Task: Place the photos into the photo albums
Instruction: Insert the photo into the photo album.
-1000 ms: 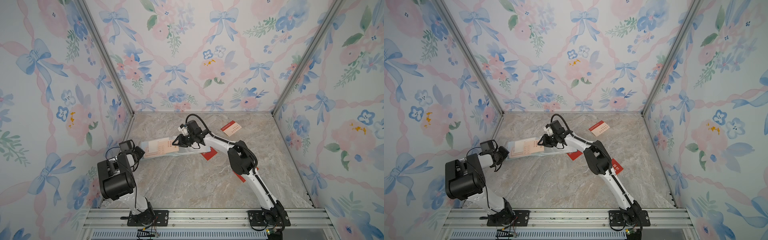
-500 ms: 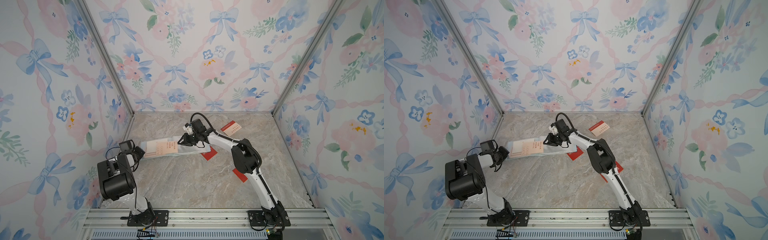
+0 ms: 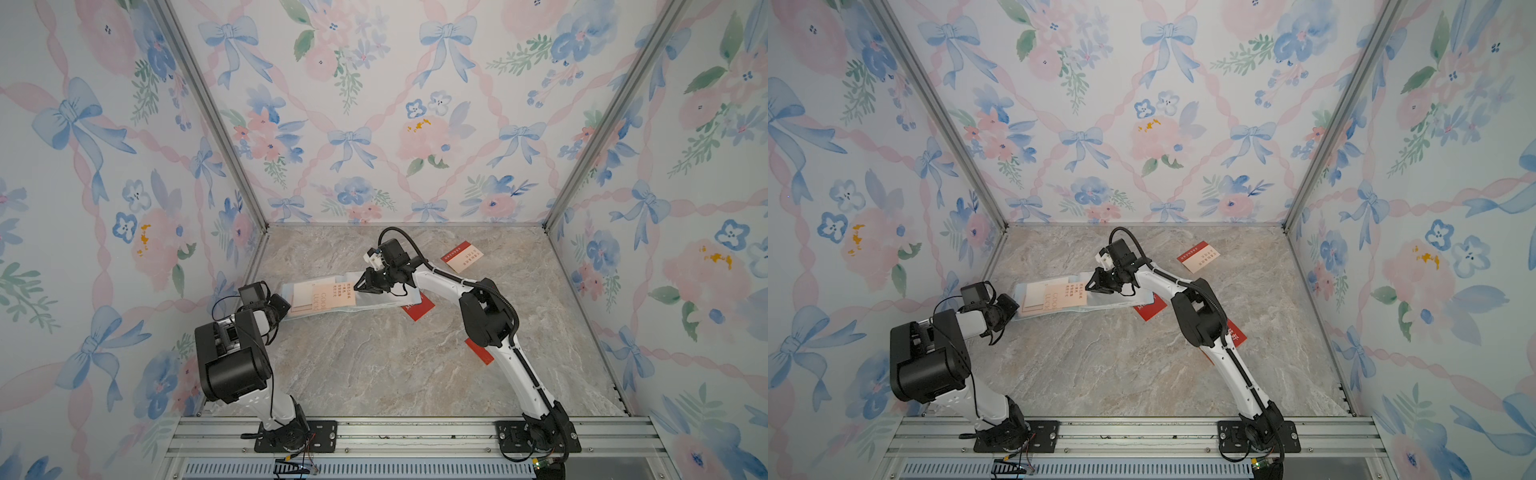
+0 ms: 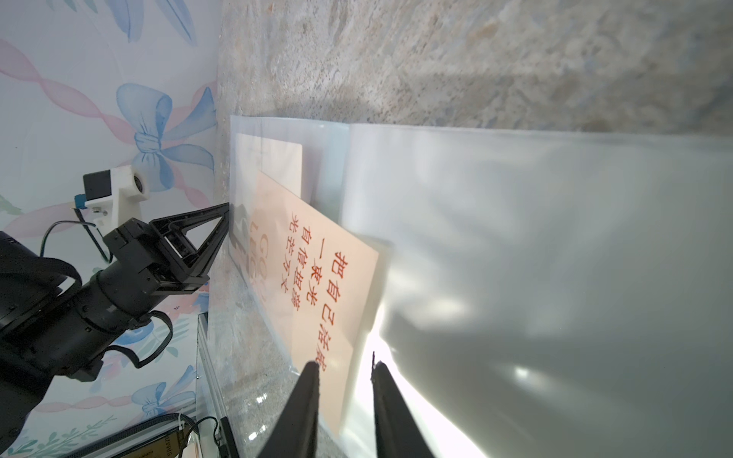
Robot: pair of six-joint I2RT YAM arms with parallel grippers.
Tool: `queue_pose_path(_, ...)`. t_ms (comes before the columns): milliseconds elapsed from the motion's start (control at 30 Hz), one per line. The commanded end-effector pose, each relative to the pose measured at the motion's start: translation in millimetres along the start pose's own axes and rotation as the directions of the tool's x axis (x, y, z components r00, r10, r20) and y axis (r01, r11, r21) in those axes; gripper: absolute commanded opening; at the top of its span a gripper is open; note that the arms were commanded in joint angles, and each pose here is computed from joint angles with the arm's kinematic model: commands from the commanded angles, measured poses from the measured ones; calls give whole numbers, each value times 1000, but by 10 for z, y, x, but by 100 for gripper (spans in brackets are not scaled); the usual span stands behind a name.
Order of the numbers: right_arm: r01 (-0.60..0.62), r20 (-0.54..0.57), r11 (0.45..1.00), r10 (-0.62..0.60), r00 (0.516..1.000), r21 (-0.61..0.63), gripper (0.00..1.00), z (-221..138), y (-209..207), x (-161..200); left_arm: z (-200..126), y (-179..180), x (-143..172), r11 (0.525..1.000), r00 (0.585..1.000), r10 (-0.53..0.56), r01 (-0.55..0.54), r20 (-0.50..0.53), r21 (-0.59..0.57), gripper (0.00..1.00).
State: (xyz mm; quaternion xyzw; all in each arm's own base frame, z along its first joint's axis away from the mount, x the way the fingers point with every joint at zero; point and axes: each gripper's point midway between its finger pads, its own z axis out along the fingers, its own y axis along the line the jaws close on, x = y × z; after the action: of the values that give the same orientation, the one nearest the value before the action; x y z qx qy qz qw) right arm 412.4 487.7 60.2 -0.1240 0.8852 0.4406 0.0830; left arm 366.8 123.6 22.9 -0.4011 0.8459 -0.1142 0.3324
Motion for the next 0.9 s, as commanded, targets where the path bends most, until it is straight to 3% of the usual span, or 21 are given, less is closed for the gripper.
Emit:
queue_pose_path(0,2,-53,1000,-2,999,3,25,125,-24,115,52,92,229,1000,998,-5,3,-69,-26,7)
queue_pose_path(267,5,-65,1000,-6,998,-12,0,227,76,110,68,64,273,1000,997,5,-7,-76,-26,7)
queue_pose_path(867,-15,-73,998,11,997,-56,0,531,143,143,90,52,332,1000,996,17,-19,-86,-24,7)
